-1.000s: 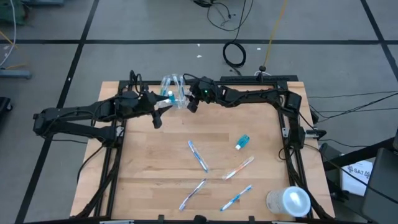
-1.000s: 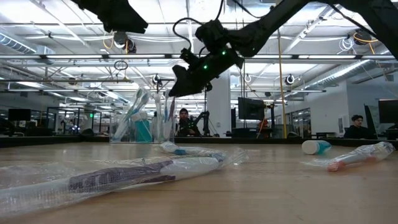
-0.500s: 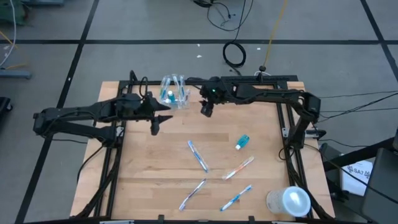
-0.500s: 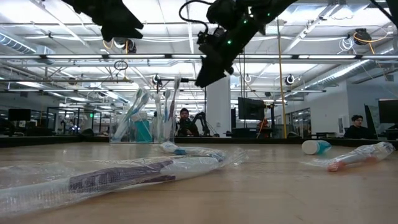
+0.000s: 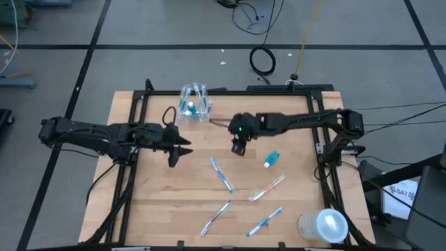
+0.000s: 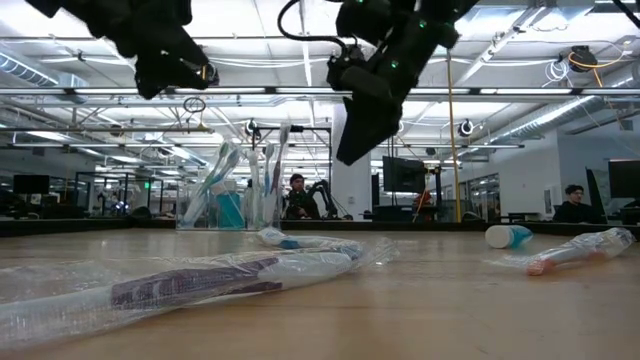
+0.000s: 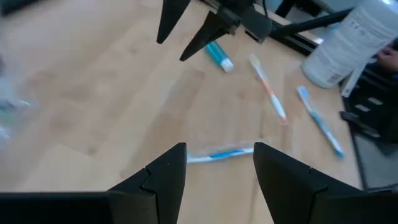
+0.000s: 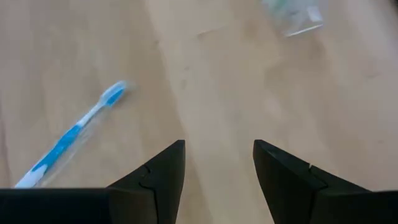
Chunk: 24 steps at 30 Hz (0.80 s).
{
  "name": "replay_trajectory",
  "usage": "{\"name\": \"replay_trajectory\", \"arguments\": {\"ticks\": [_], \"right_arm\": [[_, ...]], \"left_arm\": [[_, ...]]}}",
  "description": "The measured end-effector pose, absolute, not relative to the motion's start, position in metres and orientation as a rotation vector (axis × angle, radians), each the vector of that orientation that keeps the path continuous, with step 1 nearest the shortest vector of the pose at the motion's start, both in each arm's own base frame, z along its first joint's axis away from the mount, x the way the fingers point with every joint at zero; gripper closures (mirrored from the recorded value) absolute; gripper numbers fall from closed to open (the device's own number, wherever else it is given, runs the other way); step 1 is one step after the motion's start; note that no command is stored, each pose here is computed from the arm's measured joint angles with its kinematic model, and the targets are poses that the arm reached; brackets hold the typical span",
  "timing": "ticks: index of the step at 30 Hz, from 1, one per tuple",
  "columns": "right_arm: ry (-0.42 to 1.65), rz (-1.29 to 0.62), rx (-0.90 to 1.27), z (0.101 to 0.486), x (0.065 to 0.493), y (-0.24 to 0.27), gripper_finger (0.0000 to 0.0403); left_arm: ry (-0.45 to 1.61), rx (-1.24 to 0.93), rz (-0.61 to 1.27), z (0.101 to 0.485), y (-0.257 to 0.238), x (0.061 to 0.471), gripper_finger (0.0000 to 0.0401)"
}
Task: Pick & Place toothbrushing station
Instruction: Put the blue toothbrush into the transparent organizer
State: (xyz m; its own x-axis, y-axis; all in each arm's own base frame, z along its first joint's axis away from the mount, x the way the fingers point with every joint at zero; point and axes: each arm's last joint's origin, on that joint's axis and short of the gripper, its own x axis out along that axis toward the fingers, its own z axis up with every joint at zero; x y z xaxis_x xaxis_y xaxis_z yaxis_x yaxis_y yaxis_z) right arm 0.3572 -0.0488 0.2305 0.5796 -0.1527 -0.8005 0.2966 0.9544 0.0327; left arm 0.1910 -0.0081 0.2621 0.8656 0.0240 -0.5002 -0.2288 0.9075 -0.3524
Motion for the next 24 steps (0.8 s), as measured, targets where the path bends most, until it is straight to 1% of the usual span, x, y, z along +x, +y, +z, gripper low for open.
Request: {"name": "replay_trajectory", "arguments": {"ticks": [3, 6, 9, 12, 17, 24], "right_arm": [[0.848, -0.241, 0.19, 0.215, 0.358, -0.036, 0.0219], [0.773, -0.211, 0.268, 0.206, 0.36, -0.03, 0.0221], [0.704, -0.2, 0.382, 0.202, 0.36, -0.027, 0.0222], [0.666, -0.205, 0.45, 0.186, 0.355, -0.019, 0.0222], [0.473, -0.147, 0.521, 0.179, 0.351, -0.017, 0.0222], [0.469, -0.082, 0.528, 0.169, 0.349, -0.003, 0.0222]], "left_arm": [[0.513, -0.448, 0.109, 0.25, -0.016, 0.191, 0.021], [0.485, -0.466, 0.079, 0.245, -0.022, 0.191, 0.021], [0.462, -0.472, 0.061, 0.244, -0.025, 0.192, 0.021], [0.449, -0.469, 0.045, 0.246, -0.028, 0.192, 0.021], [0.436, -0.459, 0.066, 0.246, -0.029, 0.192, 0.021], [0.437, -0.418, 0.057, 0.246, -0.029, 0.192, 0.021]]}}
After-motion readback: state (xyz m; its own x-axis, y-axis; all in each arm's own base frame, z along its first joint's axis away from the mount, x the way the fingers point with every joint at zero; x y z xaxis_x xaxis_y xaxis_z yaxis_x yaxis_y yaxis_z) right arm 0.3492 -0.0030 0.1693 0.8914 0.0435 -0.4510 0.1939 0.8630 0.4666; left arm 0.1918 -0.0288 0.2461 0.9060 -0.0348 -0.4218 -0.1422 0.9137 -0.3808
